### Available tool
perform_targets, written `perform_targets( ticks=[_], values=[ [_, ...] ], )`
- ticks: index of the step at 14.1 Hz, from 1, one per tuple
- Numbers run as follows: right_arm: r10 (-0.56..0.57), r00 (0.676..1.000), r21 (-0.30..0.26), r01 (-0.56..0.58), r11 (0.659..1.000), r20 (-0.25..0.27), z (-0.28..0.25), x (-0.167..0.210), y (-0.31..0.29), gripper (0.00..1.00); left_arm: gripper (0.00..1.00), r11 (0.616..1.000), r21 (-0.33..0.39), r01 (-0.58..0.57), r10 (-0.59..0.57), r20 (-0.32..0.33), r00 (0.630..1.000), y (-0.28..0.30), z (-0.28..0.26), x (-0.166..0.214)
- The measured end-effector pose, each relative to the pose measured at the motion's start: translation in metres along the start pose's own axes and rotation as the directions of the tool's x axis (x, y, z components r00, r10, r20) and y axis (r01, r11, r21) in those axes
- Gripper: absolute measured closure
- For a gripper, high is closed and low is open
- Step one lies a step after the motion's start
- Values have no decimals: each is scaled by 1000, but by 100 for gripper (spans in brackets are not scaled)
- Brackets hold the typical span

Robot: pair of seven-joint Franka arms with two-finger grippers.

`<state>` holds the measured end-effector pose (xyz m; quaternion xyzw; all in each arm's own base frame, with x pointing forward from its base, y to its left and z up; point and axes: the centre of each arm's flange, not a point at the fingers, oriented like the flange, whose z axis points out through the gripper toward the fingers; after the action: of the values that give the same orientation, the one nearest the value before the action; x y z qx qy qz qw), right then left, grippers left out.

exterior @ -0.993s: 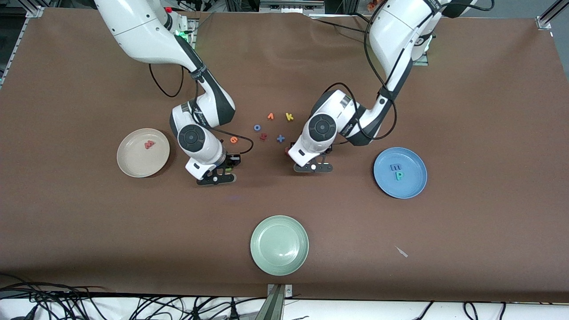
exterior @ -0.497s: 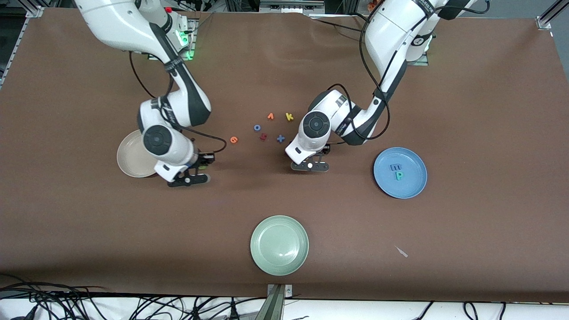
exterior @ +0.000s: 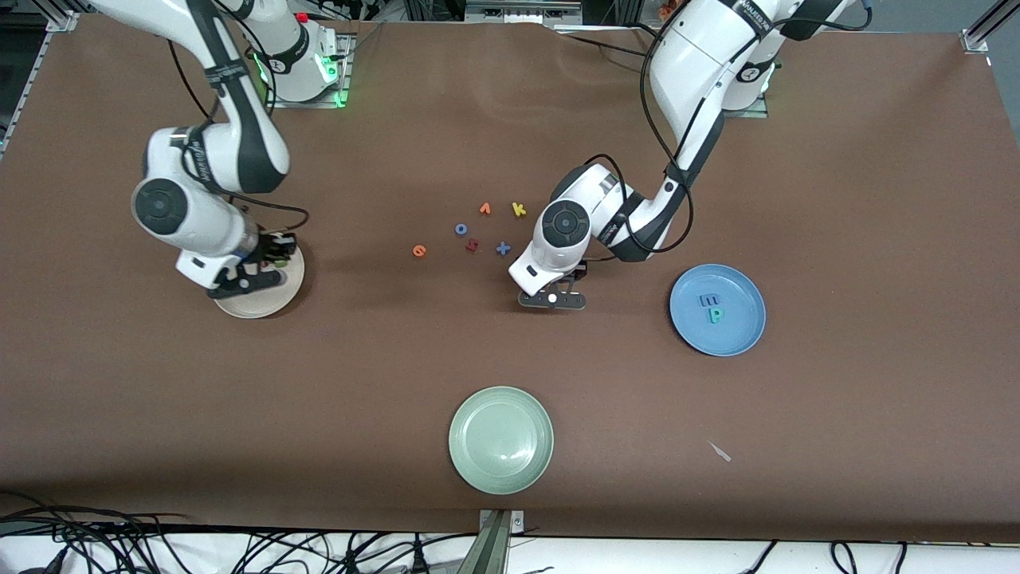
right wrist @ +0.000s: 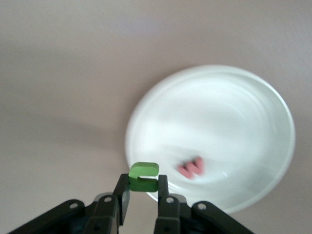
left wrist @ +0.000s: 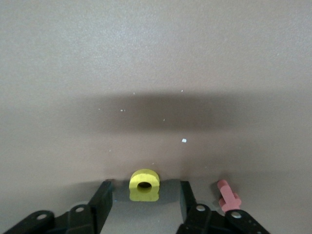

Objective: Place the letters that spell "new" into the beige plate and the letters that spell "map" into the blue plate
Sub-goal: 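Carry the u to the white plate while the left gripper lifts the a, then drop the a on the blue plate while the right gripper grasps the e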

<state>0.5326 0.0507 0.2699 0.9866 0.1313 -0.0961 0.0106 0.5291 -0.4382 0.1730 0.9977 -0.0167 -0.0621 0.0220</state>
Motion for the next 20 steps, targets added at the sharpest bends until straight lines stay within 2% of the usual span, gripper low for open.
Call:
perform_targets(
  ticks=[3, 4, 6, 7, 10, 14, 15, 17, 20],
  values=[
    [-30, 1000, -1, 30, 1000, -7, 19, -24, 40, 73, 43, 1000, 1, 2, -2, -2, 1000, -1, 2, 1],
    [-38, 999, -6, 38, 999, -20, 26, -30, 48, 73, 48, 1000, 1, 2, -2, -3, 1000, -2, 1, 2],
    [-45, 998, -16, 45, 999, -39, 38, -38, 53, 73, 68, 1000, 0, 4, -4, -7, 1000, -3, -1, 3],
    [-46, 998, -17, 45, 999, -40, 41, -39, 52, 73, 72, 1000, -2, 4, -4, -9, 1000, -2, -3, 3],
    [-4, 999, -7, 4, 1000, -52, 39, -38, 50, 46, 72, 1000, -3, 12, -12, -18, 1000, -8, -6, 10],
    [145, 987, 10, -145, 989, -69, 32, -21, 5, 5, 72, 1000, -6, -22, 22, -28, 999, -47, -54, 45],
    [184, 980, 16, -183, 983, -72, 30, -17, -15, 0, 72, 999, -5, -41, 41, -29, 999, -60, -67, 53],
    [264, 961, 31, -262, 964, -78, 26, -8, -59, 0, 72, 995, 3, -104, 104, -16, 994, -95, -89, 67],
    [365, 927, 58, -361, 931, -85, 19, -2, -128, 0, 72, 982, 12, -188, 188, 36, 982, -158, -113, 85]
  ],
)
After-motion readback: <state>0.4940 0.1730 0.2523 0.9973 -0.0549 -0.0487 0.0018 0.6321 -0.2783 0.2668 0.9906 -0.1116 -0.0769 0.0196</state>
